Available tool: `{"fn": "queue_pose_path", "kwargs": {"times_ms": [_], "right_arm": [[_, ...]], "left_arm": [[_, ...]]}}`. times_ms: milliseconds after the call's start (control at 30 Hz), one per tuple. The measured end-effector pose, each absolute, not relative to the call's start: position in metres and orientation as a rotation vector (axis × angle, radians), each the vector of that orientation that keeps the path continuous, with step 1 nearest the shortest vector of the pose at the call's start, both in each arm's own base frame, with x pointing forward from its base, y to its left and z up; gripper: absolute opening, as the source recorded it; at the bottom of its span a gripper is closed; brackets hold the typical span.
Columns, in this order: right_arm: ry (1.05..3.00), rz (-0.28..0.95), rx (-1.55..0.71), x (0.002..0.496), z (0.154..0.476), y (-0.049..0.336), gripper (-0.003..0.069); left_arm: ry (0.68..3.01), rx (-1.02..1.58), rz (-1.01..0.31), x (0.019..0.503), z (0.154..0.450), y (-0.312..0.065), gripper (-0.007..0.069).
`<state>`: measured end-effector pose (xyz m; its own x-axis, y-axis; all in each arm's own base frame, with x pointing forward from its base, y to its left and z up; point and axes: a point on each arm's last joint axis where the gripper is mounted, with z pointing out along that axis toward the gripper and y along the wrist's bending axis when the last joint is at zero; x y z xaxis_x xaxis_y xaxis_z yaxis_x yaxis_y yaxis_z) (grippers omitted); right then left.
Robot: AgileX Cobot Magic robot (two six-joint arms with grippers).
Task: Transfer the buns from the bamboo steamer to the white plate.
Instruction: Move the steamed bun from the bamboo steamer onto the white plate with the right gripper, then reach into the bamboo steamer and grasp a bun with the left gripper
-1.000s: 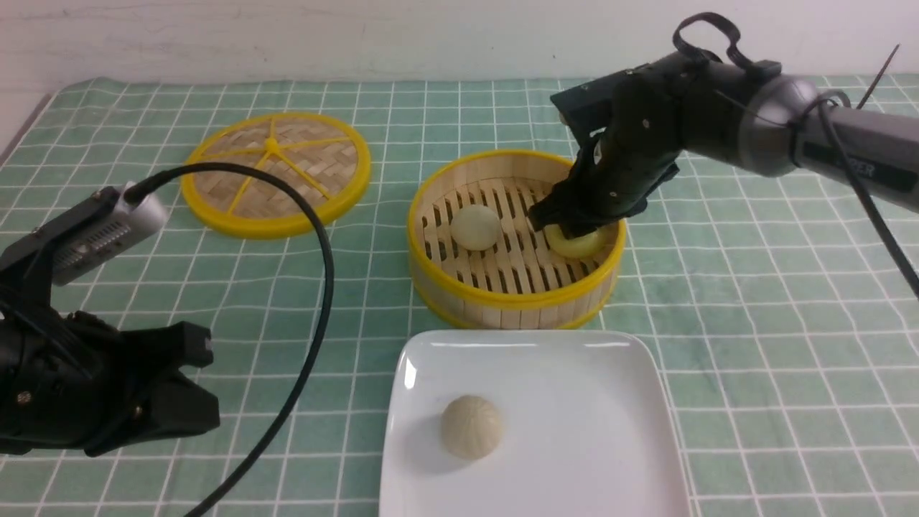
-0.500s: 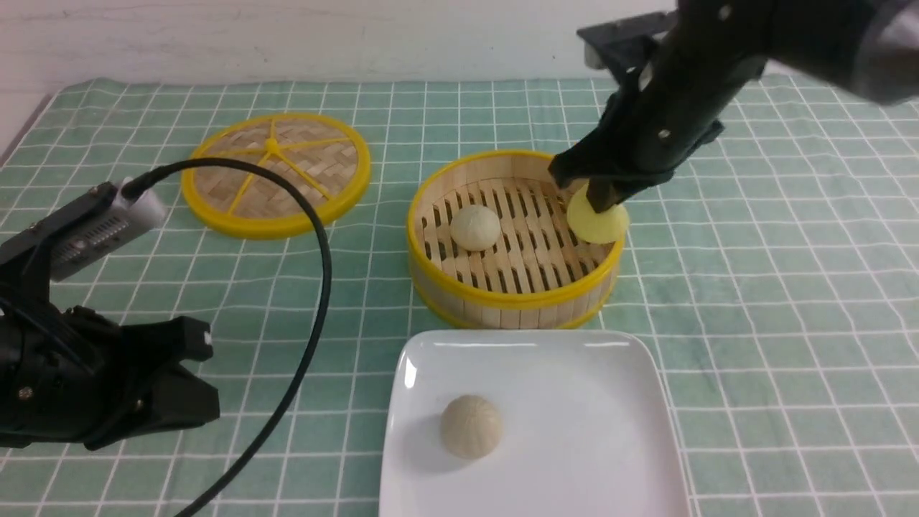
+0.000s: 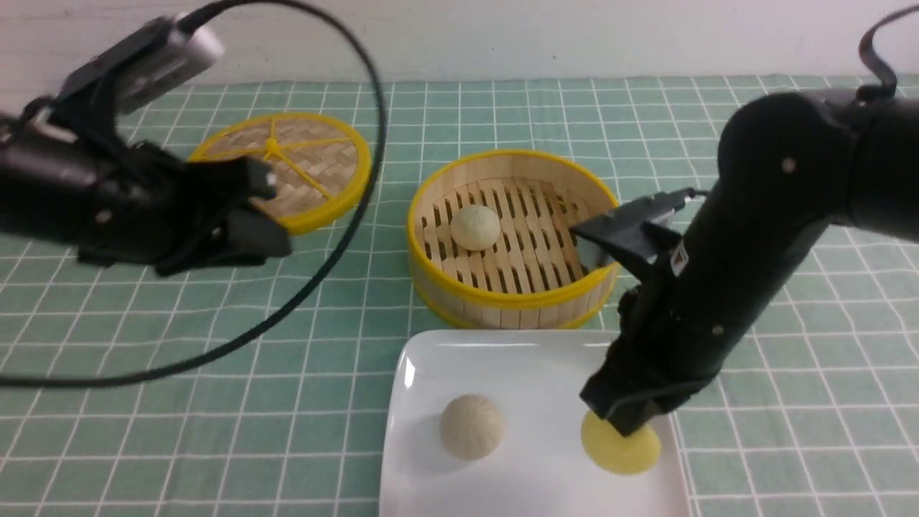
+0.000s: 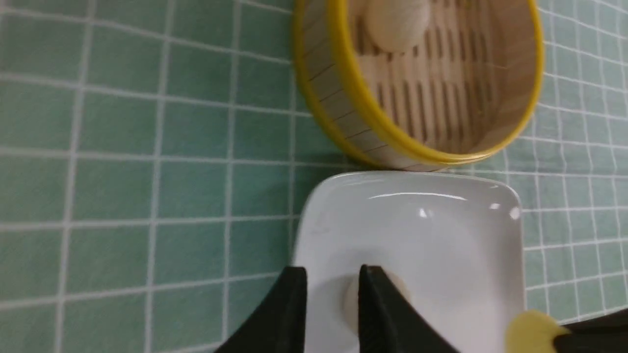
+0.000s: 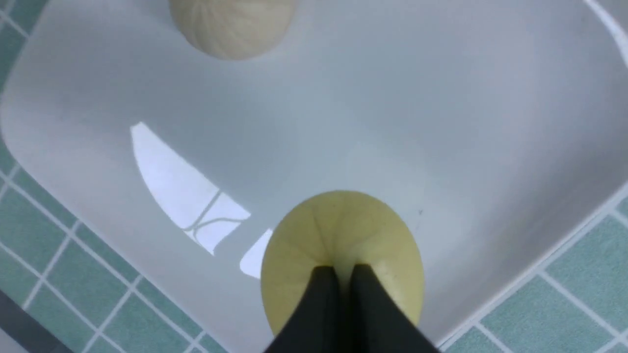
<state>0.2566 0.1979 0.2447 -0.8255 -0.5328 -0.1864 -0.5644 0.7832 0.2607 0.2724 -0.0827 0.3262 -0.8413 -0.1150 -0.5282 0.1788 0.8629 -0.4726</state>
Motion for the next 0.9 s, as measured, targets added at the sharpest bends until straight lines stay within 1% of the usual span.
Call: {"fn": "queue_pose_path", "kwargs": {"times_ms": [33,133,167,200,233,267,333,367,400,500,567,667,700,733,900], "right_arm": [[2.881,0.458,-0.885,0.255,0.239,0.196,0.0017],[2.897,0.439,-0.889,0.252,0.232,0.193,0.0017],[2.903,0.43,-0.893,0.251,0.23,0.192,0.0018],[2.904,0.424,-0.895,0.251,0.23,0.192,0.0018],[2.904,0.418,-0.894,0.25,0.23,0.191,0.002],[2.904,0.417,-0.888,0.25,0.231,0.191,0.0022],[2.9,0.419,-0.868,0.251,0.232,0.191,0.0023],[2.896,0.42,-0.862,0.251,0.232,0.191,0.0023],[2.884,0.422,-0.847,0.252,0.232,0.192,0.0026],[2.854,0.427,-0.828,0.255,0.232,0.193,0.0039],[2.852,0.437,-0.793,0.256,0.232,0.194,0.0064],[2.857,0.451,-0.776,0.258,0.23,0.196,0.0128],[2.861,0.46,-0.764,0.259,0.226,0.197,0.02],[2.865,0.46,-0.759,0.261,0.223,0.198,0.0241],[2.905,0.451,-0.744,0.267,0.203,0.203,0.0502]], "left_arm": [[2.47,0.125,-0.706,0.283,0.331,-0.098,0.0258],[2.502,0.275,-0.698,0.309,0.326,-0.132,0.0317],[2.498,0.346,-0.684,0.323,0.328,-0.149,0.0341],[2.502,0.379,-0.676,0.33,0.326,-0.157,0.0351],[2.531,0.459,-0.651,0.348,0.315,-0.177,0.0372],[2.53,0.502,-0.639,0.36,0.314,-0.188,0.0381],[2.572,0.555,-0.614,0.38,0.297,-0.204,0.0388],[2.579,0.564,-0.61,0.384,0.294,-0.208,0.039],[2.608,0.573,-0.599,0.399,0.282,-0.217,0.0393],[2.669,0.56,-0.566,0.428,0.258,-0.229,0.0394],[2.685,0.545,-0.528,0.443,0.249,-0.232,0.0394],[2.706,0.545,-0.479,0.452,0.239,-0.234,0.0394],[2.707,0.549,-0.443,0.458,0.235,-0.234,0.0394],[2.704,0.55,-0.428,0.46,0.235,-0.234,0.0394],[2.69,0.554,-0.391,0.464,0.236,-0.233,0.0394]]}}
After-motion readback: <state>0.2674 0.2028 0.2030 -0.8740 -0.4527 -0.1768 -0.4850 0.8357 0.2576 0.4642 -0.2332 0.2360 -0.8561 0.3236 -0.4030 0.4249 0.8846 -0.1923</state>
